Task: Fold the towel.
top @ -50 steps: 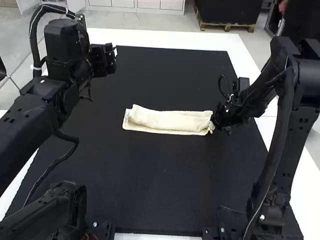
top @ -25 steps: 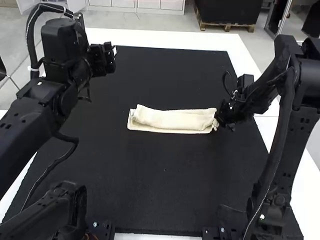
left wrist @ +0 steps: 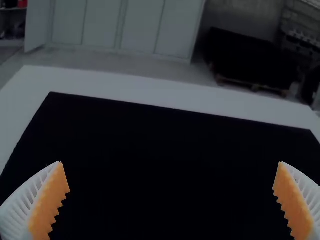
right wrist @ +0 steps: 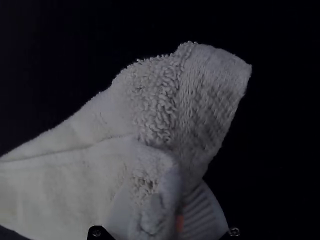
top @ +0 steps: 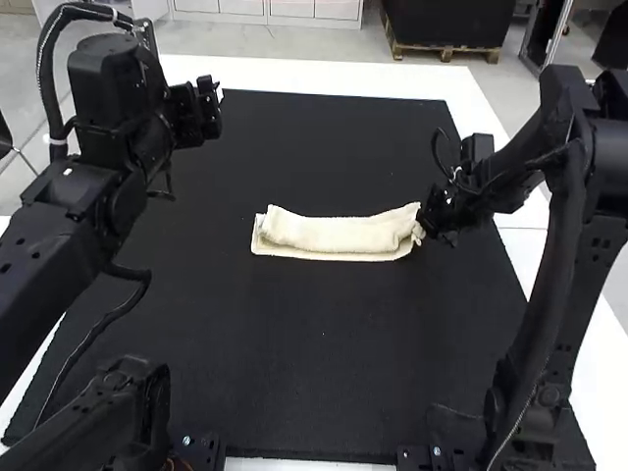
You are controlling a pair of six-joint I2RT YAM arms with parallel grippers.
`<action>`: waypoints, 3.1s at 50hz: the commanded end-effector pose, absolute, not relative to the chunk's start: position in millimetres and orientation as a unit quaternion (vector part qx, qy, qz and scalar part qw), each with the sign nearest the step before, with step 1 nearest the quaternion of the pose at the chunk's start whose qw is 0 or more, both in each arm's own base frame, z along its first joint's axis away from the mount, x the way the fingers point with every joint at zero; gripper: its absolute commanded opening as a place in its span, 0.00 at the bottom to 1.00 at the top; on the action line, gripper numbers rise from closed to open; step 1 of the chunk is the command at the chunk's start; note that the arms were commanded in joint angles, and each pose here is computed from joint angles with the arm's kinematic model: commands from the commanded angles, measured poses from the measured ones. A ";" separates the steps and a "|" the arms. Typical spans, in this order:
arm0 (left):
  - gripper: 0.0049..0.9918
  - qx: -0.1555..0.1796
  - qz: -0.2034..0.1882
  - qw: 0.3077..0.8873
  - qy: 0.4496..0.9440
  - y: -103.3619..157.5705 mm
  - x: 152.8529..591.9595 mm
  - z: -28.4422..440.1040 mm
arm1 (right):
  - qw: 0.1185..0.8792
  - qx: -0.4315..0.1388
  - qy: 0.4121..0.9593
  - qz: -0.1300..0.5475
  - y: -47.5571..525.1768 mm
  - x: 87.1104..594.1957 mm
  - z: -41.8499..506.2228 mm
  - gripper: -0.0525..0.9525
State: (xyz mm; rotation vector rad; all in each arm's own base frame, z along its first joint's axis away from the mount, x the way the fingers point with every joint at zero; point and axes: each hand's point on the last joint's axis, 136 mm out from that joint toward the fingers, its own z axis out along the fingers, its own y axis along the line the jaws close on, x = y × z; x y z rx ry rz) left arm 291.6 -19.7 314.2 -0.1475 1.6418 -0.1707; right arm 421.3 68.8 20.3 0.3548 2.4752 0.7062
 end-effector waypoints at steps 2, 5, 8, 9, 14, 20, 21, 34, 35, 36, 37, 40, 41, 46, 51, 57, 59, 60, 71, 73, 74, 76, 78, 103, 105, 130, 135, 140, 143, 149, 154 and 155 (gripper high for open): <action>0.97 -0.073 -0.078 0.683 0.722 -18.3 287.4 317.1 | 0.294 0.112 0.909 0.273 91.0 430.9 48.9 0.05; 0.97 -0.074 -0.078 0.685 0.721 -17.9 286.0 317.7 | 0.294 0.107 0.909 0.276 100.0 429.9 51.7 0.05; 0.97 -0.075 -0.079 0.687 0.719 -17.7 284.6 318.9 | 0.293 0.102 0.910 0.276 108.3 428.8 53.0 0.05; 0.97 -0.075 -0.079 0.687 0.718 -17.6 284.2 319.4 | 0.292 0.102 0.910 0.277 111.2 428.2 53.5 0.05; 0.97 -0.076 -0.080 0.689 0.716 -17.3 282.0 319.6 | 0.290 0.090 0.910 0.281 128.6 426.1 55.7 0.05; 0.97 -0.076 -0.081 0.692 0.714 -17.0 279.7 319.8 | 0.289 0.084 0.910 0.286 144.1 425.2 59.3 0.05; 0.97 -0.076 -0.081 0.692 0.714 -17.0 279.7 319.8 | 0.290 0.081 0.910 0.286 147.0 425.8 60.8 0.05; 0.97 -0.076 -0.081 0.694 0.711 -16.5 278.1 321.8 | 0.301 0.055 0.905 0.295 182.1 426.4 77.5 0.05; 0.97 -0.076 -0.081 0.694 0.711 -16.5 278.1 321.8 | 0.302 0.053 0.905 0.296 185.1 426.1 78.6 0.05; 0.97 -0.076 -0.081 0.695 0.710 -16.4 277.7 322.6 | 0.303 0.049 0.905 0.295 189.1 425.5 79.6 0.05; 0.97 -0.077 -0.081 0.695 0.710 -16.2 277.5 322.2 | 0.304 0.047 0.905 0.294 191.5 425.6 80.5 0.05; 0.97 -0.080 -0.078 0.695 0.710 -14.8 277.0 321.9 | 0.306 0.038 0.904 0.295 201.9 423.9 83.1 0.05; 0.97 -0.081 -0.077 0.696 0.709 -14.2 276.5 322.3 | 0.306 0.036 0.904 0.296 204.6 423.6 84.2 0.05; 0.97 -0.082 -0.077 0.699 0.707 -13.2 273.5 322.2 | 0.310 0.026 0.903 0.297 217.7 422.2 88.3 0.05; 0.97 -0.082 -0.076 0.700 0.705 -12.3 269.8 321.3 | 0.309 0.022 0.901 0.303 227.7 421.0 90.6 0.05; 0.97 -0.084 -0.075 0.700 0.705 -11.3 268.6 320.9 | 0.306 0.014 0.902 0.306 238.7 418.7 89.0 0.05; 0.97 -0.084 -0.075 0.699 0.706 -11.3 268.6 320.2 | 0.305 0.012 0.901 0.307 242.2 418.1 88.6 0.05; 0.97 -0.084 -0.075 0.699 0.706 -11.3 268.6 320.2 | 0.304 0.010 0.901 0.308 244.3 417.3 88.5 0.05; 0.97 -0.085 -0.076 0.702 0.703 -10.5 265.8 322.4 | 0.302 0.001 0.903 0.307 257.1 415.6 83.5 0.05; 0.97 -0.085 -0.076 0.703 0.702 -10.4 265.1 323.2 | 0.300 -0.002 0.903 0.307 259.8 415.0 82.1 0.05; 0.97 -0.084 -0.077 0.703 0.702 -10.8 264.8 323.6 | 0.300 -0.002 0.904 0.306 260.4 415.0 81.3 0.05; 0.97 -0.084 -0.077 0.703 0.702 -10.8 264.8 323.6 | 0.299 -0.004 0.904 0.306 264.0 414.9 79.6 0.05; 0.97 -0.084 -0.077 0.704 0.701 -10.7 264.2 323.9 | 0.296 -0.007 0.905 0.305 267.9 413.6 77.0 0.05; 0.97 -0.089 -0.072 0.706 0.699 -7.8 257.5 317.3 | 0.289 -0.028 0.908 0.301 297.3 409.8 63.0 0.05; 0.97 -0.089 -0.072 0.706 0.699 -7.8 257.0 318.0 | 0.291 -0.028 0.908 0.300 298.3 411.2 63.8 0.05; 0.97 -0.091 -0.071 0.705 0.700 -6.2 254.5 316.8 | 0.294 -0.052 0.906 0.301 332.7 415.8 59.0 0.05; 0.97 -0.091 -0.071 0.705 0.700 -6.2 254.3 317.1 | 0.295 -0.057 0.905 0.302 337.9 415.1 60.1 0.05; 0.97 -0.091 -0.071 0.706 0.699 -6.2 254.3 317.5 | 0.298 -0.059 0.904 0.301 341.6 415.9 61.1 0.05; 0.97 -0.091 -0.071 0.705 0.700 -6.2 254.3 317.1 | 0.298 -0.061 0.904 0.300 344.2 416.1 60.1 0.05; 0.97 -0.090 -0.071 0.705 0.700 -6.6 254.3 317.1 | 0.298 -0.067 0.904 0.300 352.3 416.2 56.9 0.05; 0.97 -0.090 -0.072 0.706 0.699 -7.0 254.3 317.5 | 0.294 -0.073 0.905 0.300 359.9 414.0 52.6 0.05; 0.97 -0.090 -0.072 0.706 0.699 -7.0 254.3 317.5 | 0.293 -0.074 0.905 0.300 361.3 413.1 51.6 0.05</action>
